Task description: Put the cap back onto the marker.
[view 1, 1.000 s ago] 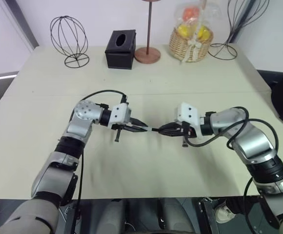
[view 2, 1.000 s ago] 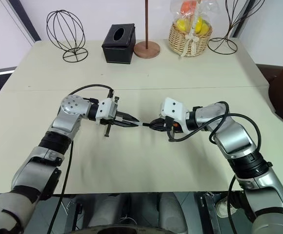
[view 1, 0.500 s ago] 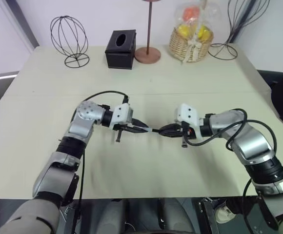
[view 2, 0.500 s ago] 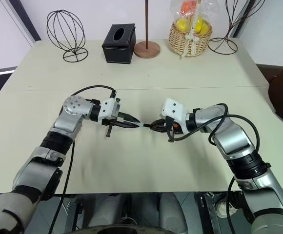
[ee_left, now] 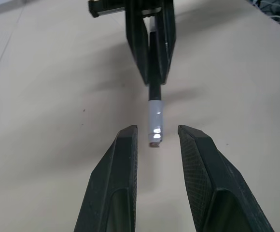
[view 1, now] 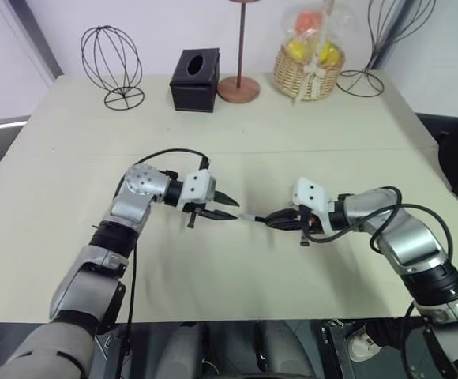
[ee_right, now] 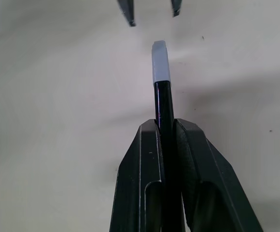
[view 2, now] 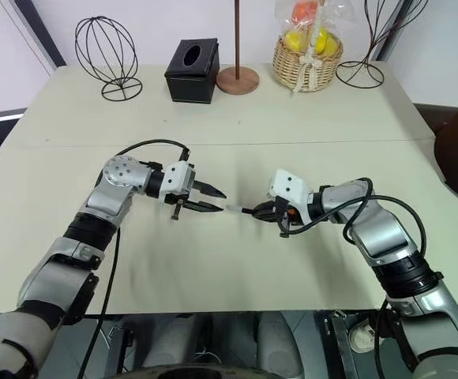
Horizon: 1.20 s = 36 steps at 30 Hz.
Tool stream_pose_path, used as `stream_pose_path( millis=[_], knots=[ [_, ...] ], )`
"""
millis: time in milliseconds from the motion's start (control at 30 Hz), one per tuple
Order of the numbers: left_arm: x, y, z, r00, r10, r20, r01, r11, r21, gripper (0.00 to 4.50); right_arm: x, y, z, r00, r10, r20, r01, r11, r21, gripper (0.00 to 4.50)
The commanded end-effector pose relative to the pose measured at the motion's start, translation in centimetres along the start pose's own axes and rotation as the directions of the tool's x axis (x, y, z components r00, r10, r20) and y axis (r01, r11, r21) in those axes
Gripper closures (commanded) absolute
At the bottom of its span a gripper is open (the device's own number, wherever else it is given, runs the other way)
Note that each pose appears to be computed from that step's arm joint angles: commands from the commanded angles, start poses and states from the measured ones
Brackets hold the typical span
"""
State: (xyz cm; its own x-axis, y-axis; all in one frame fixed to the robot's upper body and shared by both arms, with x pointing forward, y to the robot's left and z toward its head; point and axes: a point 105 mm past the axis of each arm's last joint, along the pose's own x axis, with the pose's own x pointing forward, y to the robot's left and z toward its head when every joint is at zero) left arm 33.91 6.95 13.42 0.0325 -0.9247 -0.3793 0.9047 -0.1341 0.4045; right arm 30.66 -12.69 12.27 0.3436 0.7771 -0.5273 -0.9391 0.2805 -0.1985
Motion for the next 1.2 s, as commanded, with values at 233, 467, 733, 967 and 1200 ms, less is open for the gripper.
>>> stream_pose_path(
  millis=[233,467,733,967,1200],
  knots=[
    [-6.3,4.8,0.0,0.888,0.457,0.052,-0.435,0.872,-0.225,3.16,-6.7,-5.8,-1.5,0.892,-0.448,0.068,0.43,0.884,0.185,4.5],
    [-7.9,4.6,-2.7,0.725,0.684,-0.078,-0.655,0.65,-0.385,3.16,-10.9,-6.7,-7.4,0.744,-0.66,-0.102,0.651,0.683,0.33,4.5],
    [-6.2,2.8,-2.2,0.635,0.77,-0.062,-0.684,0.522,-0.509,3.13,-11.2,-6.8,-10.3,0.657,-0.734,-0.173,0.735,0.574,0.36,4.03],
    [-7.4,2.3,-3.1,0.515,0.846,-0.136,-0.763,0.381,-0.522,3.12,-12.1,-7.4,-10.6,0.596,-0.783,-0.18,0.781,0.514,0.354,0.5],
    [-9.5,1.6,-4.7,0.402,0.888,-0.224,-0.84,0.26,-0.476,3.12,-14.1,-7.8,-8.3,0.571,-0.814,-0.107,0.782,0.5,0.372,0.06]
  ],
)
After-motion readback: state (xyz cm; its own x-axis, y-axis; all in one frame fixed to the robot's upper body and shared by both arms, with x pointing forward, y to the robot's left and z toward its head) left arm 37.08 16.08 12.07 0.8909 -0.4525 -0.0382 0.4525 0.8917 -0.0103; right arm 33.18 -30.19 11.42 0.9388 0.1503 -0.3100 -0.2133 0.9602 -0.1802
